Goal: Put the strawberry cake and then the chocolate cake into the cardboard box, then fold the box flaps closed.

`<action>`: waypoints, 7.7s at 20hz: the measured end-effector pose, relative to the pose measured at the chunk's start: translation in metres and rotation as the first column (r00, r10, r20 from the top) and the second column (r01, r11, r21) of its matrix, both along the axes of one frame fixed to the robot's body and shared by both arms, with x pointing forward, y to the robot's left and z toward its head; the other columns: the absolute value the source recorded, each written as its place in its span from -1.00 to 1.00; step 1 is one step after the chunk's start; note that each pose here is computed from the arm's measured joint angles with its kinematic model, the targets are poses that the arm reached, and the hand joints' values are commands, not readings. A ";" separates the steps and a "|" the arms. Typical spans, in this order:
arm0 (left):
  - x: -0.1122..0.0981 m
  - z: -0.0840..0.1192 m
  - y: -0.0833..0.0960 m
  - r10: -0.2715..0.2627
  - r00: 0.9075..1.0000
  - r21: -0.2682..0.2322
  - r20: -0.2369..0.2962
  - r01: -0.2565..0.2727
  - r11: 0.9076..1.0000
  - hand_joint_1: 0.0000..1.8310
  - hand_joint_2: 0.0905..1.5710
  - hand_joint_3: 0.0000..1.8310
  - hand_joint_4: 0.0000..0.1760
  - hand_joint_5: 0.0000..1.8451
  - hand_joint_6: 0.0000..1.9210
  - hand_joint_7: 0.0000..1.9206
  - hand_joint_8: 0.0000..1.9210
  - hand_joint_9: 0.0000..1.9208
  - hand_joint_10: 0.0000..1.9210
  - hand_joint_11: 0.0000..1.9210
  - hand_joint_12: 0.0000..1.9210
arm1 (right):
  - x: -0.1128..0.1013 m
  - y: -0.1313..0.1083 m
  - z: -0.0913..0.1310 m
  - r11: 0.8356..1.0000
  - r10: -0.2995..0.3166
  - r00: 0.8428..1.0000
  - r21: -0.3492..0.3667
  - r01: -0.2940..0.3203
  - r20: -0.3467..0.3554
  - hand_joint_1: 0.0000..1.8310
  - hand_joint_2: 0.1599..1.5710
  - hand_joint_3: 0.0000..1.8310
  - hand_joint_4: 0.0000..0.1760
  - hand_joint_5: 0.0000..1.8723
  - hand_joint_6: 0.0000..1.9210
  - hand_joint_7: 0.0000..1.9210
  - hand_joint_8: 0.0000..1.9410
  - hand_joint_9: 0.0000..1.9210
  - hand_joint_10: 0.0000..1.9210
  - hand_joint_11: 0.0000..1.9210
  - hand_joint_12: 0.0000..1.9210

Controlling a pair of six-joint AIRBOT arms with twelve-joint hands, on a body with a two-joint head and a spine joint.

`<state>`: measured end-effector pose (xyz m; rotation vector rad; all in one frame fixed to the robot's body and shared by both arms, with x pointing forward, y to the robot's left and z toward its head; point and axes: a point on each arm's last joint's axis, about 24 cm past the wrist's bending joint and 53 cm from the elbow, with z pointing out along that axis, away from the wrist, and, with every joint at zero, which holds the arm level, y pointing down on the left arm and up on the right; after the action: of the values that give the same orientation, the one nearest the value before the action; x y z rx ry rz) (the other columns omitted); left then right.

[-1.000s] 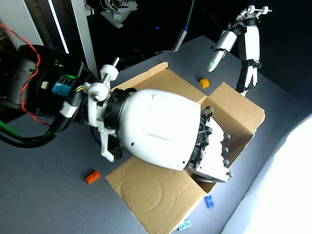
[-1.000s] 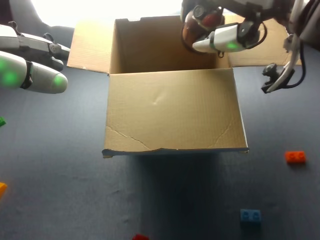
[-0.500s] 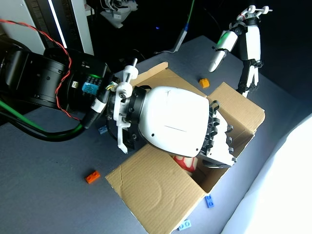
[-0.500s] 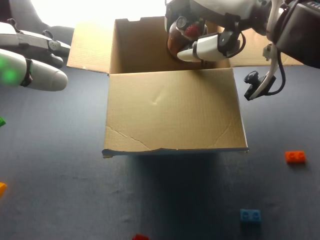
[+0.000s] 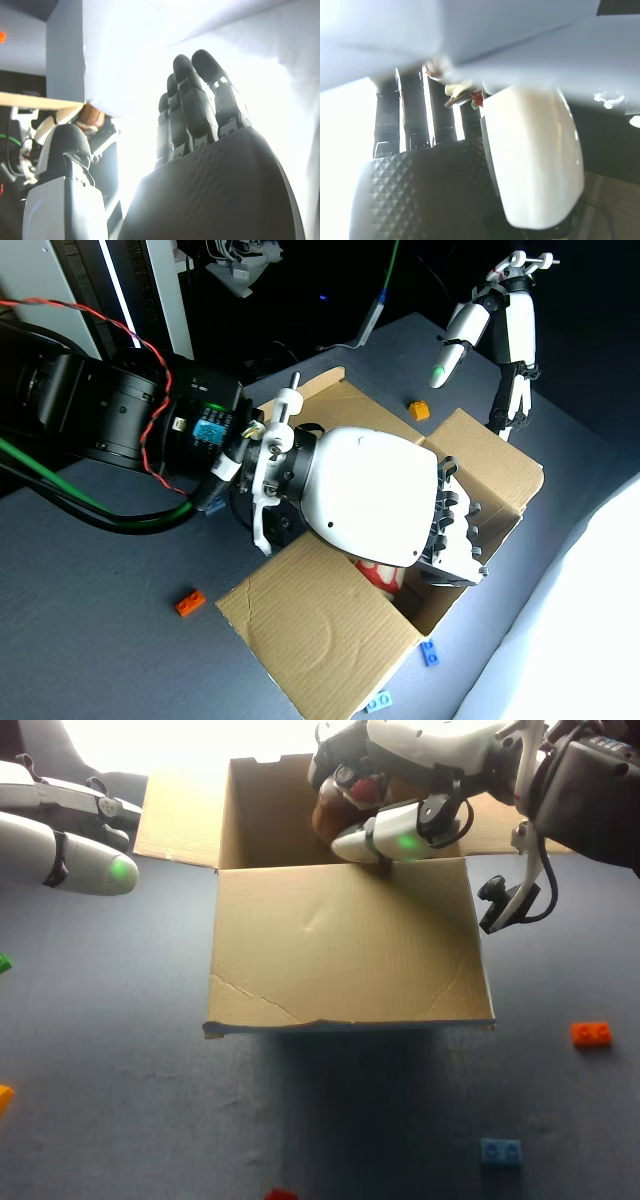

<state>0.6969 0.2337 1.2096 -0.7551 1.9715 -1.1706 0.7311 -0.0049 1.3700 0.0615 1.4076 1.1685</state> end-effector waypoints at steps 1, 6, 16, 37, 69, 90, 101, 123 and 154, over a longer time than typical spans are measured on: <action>0.000 0.000 0.000 0.001 1.000 -0.004 -0.001 -0.001 1.000 -0.42 0.35 -1.00 -0.68 -0.76 -0.99 -0.63 -1.00 -0.52 -0.99 -0.98 0.28 | 0.000 0.000 0.000 1.000 -0.001 1.000 0.000 0.001 0.002 -0.42 0.32 -1.00 -1.00 -0.60 -0.99 -0.45 -1.00 -0.42 -0.85 -0.91 0.28; 0.000 0.001 -0.001 0.002 1.000 -0.013 -0.003 -0.002 1.000 -0.40 0.35 -1.00 -0.68 -0.74 -0.99 -0.63 -1.00 -0.51 -0.99 -0.96 0.28 | 0.000 -0.001 0.001 1.000 -0.004 1.000 0.003 0.004 0.005 -0.42 0.16 -1.00 -1.00 -0.84 -1.00 -0.72 -1.00 -0.67 -1.00 -1.00 -0.09; -0.002 0.008 -0.010 -0.007 1.000 -0.055 -0.003 0.007 0.998 -0.43 0.36 -1.00 -0.63 -0.76 -1.00 -0.61 -1.00 -0.52 -1.00 -0.97 0.26 | 0.001 -0.040 0.012 0.998 -0.057 0.998 0.006 0.057 0.026 -0.51 0.12 -1.00 -0.94 -0.86 -1.00 -0.79 -1.00 -0.78 -1.00 -1.00 -0.31; -0.004 0.073 -0.083 -0.139 0.985 -0.191 0.100 0.156 0.969 -0.56 0.41 -0.99 -0.70 -0.72 -0.99 -0.59 -1.00 -0.51 -1.00 -0.99 0.28 | -0.025 -0.190 -0.019 0.942 -0.325 0.942 -0.065 0.331 0.090 -1.00 0.45 -0.98 -1.00 -0.65 -0.99 -0.57 -1.00 -0.57 -0.99 -1.00 -0.03; -0.018 0.024 -0.150 -0.275 0.961 -0.326 0.031 0.270 0.906 -0.72 0.49 -1.00 -0.71 -0.66 -0.99 -0.56 -0.99 -0.49 -0.99 -0.98 0.27 | -0.017 -0.186 -0.172 0.875 -0.343 0.939 -0.359 0.325 0.015 -1.00 0.59 -1.00 -1.00 -0.64 -1.00 -0.58 -1.00 -0.55 -0.99 -1.00 0.10; 0.008 0.072 -0.116 -0.209 0.965 -0.308 0.156 0.248 0.918 -0.78 0.52 -1.00 -0.72 -0.65 -0.99 -0.57 -0.99 -0.50 -0.99 -1.00 0.32 | -0.004 -0.168 -0.055 0.925 -0.357 0.925 -0.090 0.370 0.133 -1.00 0.58 -1.00 -1.00 -0.64 -0.99 -0.60 -1.00 -0.60 -1.00 -1.00 0.02; 0.015 0.068 -0.042 -0.097 0.989 -0.283 0.108 0.125 0.951 -0.76 0.55 -1.00 -0.76 -0.66 -0.99 -0.57 -1.00 -0.50 -0.99 -1.00 0.31 | -0.006 -0.119 -0.034 0.959 -0.274 0.953 -0.042 0.281 0.126 -1.00 0.60 -1.00 -1.00 -0.67 -0.99 -0.58 -1.00 -0.56 -0.99 -1.00 0.05; -0.058 -0.029 -0.024 -0.125 0.976 -0.187 -0.177 0.091 0.978 -0.80 0.52 -1.00 -0.56 -0.67 -1.00 -0.57 -1.00 -0.51 -1.00 -1.00 0.28 | -0.018 -0.050 -0.040 0.999 -0.043 0.995 -0.006 0.042 -0.089 -1.00 0.58 -1.00 -1.00 -0.64 -1.00 -0.56 -0.99 -0.59 -0.99 -1.00 0.03; -0.096 -0.040 -0.071 -0.257 0.936 -0.248 -0.242 0.197 0.949 -0.73 0.52 -1.00 -0.70 -0.66 -1.00 -0.58 -1.00 -0.48 -0.99 -1.00 0.32 | -0.018 -0.157 -0.035 0.970 -0.243 0.969 0.019 0.244 -0.049 -1.00 0.58 -1.00 -1.00 -0.60 -0.99 -0.53 -0.99 -0.57 -0.99 -1.00 -0.01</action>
<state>0.6005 0.1629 1.1698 -0.8534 2.2263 -1.5121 0.7130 -0.1619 1.3351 0.2738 1.3830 0.9855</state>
